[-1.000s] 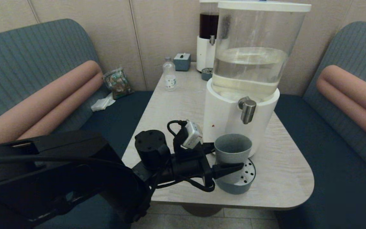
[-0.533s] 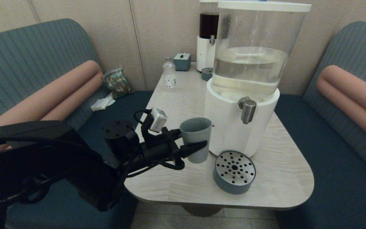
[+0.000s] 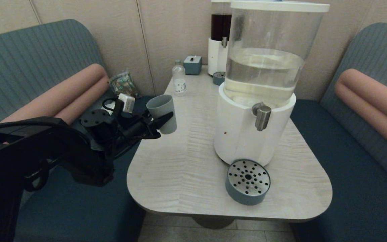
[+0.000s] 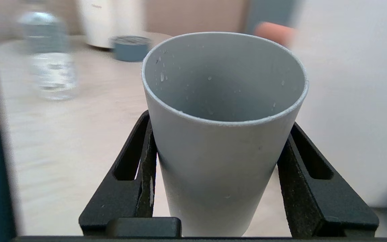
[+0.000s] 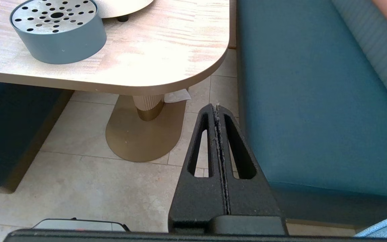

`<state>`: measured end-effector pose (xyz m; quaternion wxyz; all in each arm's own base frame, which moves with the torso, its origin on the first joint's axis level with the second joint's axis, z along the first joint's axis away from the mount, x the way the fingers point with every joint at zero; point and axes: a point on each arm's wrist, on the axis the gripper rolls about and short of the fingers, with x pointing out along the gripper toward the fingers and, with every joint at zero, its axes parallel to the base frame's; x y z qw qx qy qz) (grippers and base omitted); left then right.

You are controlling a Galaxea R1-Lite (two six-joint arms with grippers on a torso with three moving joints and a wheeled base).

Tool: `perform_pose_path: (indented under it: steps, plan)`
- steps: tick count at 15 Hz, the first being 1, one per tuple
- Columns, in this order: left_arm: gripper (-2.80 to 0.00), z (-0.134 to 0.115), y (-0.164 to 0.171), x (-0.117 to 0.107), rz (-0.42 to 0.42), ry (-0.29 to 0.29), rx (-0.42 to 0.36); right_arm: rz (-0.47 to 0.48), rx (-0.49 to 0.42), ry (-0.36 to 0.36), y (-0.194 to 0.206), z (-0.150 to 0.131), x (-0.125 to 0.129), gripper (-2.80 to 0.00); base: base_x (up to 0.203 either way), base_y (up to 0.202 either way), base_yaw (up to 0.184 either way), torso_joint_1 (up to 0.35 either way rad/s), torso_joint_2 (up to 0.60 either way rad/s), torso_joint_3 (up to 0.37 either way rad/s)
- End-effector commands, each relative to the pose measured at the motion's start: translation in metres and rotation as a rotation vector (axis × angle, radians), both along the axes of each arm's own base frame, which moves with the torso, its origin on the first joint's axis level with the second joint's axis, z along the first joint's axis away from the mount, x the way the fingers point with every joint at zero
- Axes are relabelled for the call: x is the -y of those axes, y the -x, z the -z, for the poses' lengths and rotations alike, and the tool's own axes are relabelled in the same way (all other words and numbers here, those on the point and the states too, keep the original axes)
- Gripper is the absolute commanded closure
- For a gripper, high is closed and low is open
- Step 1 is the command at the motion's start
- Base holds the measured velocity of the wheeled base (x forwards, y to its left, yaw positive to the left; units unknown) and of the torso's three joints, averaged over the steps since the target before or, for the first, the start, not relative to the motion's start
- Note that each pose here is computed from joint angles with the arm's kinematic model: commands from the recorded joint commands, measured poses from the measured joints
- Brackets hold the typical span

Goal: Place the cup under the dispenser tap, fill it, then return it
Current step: Place the cup next to the water dispenser

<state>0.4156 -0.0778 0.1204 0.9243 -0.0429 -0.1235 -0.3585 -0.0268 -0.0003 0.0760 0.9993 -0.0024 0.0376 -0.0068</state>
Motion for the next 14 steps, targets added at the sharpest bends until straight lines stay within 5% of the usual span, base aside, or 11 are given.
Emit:
perform_pose_path:
  steps: [1,6,14]
  plan:
    - [0.0,0.028,-0.023,-0.007,-0.027,0.003,-0.022,0.0,0.003,0.0,0.0,0.0,0.0,0.0,0.0,0.0,0.0,0.0,0.0,0.0]
    - [0.0,0.071,-0.044,-0.007,-0.047,0.008,-0.077,0.0,0.003,0.0,0.0,0.0,0.0,0.0,0.0,0.0,0.0,0.0,0.0,0.0]
    - [0.0,0.085,-0.047,-0.01,-0.054,0.004,-0.099,0.0,0.003,0.0,0.0,0.0,0.0,0.0,0.0,0.0,0.0,0.0,0.0,0.0]
